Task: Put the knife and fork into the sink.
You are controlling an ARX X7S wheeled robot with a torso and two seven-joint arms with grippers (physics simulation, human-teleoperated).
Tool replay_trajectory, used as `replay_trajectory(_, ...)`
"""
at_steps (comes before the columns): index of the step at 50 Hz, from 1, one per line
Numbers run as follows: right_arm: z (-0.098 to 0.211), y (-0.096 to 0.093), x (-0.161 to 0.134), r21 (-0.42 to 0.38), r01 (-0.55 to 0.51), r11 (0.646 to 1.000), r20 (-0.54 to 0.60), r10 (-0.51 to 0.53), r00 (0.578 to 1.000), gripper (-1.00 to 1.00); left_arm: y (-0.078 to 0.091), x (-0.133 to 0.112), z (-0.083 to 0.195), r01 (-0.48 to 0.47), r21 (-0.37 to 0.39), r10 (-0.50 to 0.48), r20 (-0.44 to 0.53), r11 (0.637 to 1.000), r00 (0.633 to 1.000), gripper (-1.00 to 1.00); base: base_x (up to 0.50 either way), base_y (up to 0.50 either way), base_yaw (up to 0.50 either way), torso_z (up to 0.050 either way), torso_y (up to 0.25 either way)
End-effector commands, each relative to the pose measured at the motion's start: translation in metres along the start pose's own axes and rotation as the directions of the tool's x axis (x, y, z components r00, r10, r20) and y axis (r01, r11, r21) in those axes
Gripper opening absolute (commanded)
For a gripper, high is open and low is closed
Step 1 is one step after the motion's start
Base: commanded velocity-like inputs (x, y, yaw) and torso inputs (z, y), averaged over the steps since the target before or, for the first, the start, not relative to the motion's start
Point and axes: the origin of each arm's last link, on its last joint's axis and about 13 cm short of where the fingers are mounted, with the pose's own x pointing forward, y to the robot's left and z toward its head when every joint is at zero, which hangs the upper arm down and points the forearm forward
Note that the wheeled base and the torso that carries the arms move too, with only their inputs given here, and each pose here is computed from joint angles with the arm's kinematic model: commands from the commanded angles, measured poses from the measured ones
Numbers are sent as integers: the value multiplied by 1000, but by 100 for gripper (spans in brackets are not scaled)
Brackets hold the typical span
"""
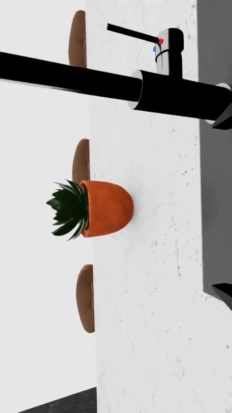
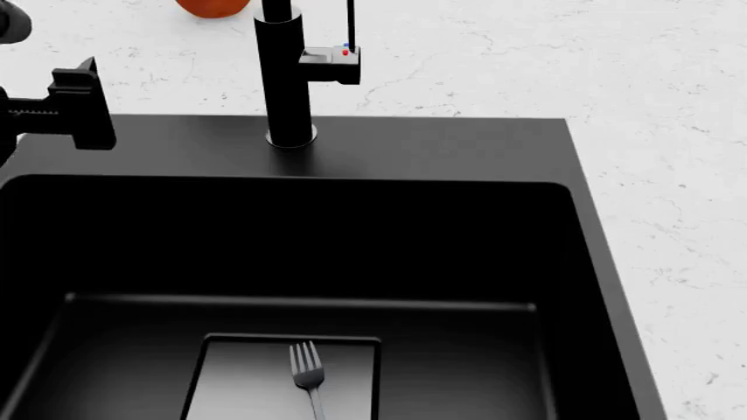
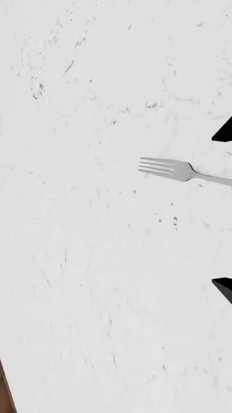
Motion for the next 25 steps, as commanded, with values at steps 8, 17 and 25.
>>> replay_trajectory(8, -8, 18, 31, 38, -6, 999, 6, 6, 1000, 100, -3, 0, 3, 6, -5, -5, 7, 1000, 1000, 100, 0, 0, 0, 0, 0)
replay_trajectory(17, -14, 30, 44, -44, 50, 998, 29, -49, 998, 100, 0, -2, 4, 0, -5, 0, 9, 1000, 1000, 100, 0, 0, 0, 0, 0)
replay_trajectory(25, -15, 34, 48, -69, 64, 996, 38, -62, 997, 100, 1, -2, 2, 1, -12, -1, 7, 1000, 1000, 100, 0, 0, 0, 0, 0)
